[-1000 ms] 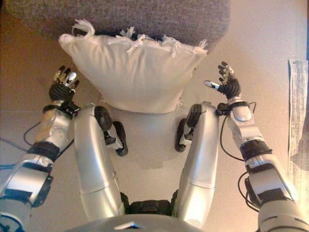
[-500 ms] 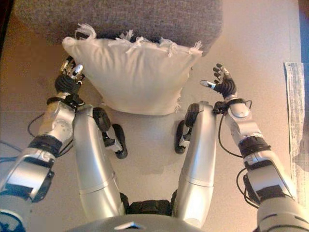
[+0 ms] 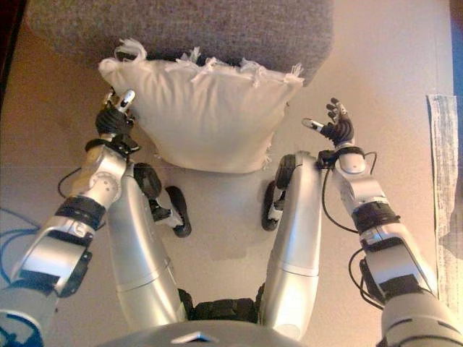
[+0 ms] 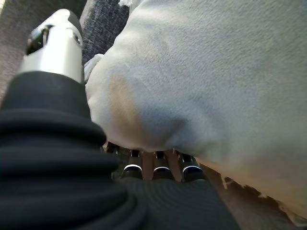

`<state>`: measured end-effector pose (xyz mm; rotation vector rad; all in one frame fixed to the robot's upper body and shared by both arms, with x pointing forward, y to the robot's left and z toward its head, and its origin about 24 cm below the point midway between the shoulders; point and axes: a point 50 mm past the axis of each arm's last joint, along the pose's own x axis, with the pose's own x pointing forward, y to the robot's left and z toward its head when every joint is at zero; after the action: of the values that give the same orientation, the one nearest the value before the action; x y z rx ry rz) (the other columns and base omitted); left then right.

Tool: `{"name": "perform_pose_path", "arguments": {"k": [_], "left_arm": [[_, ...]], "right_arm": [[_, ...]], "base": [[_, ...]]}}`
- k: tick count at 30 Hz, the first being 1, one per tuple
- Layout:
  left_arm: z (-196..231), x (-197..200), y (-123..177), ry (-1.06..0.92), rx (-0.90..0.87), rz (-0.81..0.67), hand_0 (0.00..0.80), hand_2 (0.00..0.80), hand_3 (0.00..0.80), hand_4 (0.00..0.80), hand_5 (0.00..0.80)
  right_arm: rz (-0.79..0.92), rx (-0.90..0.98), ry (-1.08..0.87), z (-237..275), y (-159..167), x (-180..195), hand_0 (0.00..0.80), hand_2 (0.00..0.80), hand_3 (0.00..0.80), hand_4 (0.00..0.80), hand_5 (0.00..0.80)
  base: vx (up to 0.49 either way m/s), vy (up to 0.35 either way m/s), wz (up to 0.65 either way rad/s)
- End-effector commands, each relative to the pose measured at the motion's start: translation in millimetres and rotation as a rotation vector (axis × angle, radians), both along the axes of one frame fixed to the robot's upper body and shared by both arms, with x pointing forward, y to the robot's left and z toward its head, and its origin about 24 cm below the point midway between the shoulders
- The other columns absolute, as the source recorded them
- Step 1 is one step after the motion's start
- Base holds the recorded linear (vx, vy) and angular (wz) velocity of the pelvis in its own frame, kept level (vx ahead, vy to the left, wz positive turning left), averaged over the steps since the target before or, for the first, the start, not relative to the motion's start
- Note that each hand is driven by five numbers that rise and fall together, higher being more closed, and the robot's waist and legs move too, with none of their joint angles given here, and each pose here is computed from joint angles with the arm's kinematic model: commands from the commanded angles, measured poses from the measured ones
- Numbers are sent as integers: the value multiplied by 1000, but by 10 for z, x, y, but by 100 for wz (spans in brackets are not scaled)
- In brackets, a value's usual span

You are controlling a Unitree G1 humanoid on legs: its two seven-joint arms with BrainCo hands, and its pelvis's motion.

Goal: Pick up the cushion and take it to the sofa

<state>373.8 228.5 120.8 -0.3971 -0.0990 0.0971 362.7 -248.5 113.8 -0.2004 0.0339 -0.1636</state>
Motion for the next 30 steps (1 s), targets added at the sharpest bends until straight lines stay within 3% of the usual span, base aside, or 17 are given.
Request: {"name": "perform_pose_path", "arguments": {"k": [1,20,30], "left_arm": [[-57,-25,-394,-24,19,-153,0,0,0,0,0],[-200,-63,-588,49,41,-245,0,0,0,0,0],[-246,-83,-721,96,103,-306,0,0,0,0,0]], "right_arm": [[271,51,-190,489,792,170,0,0,0,0,0],[407,48,-88,379,1025,216,0,0,0,0,0],[345,64,-92,368,948,207,0,0,0,0,0]], "base": [[109,19,3],[75,21,6],[30,6,8]]}}
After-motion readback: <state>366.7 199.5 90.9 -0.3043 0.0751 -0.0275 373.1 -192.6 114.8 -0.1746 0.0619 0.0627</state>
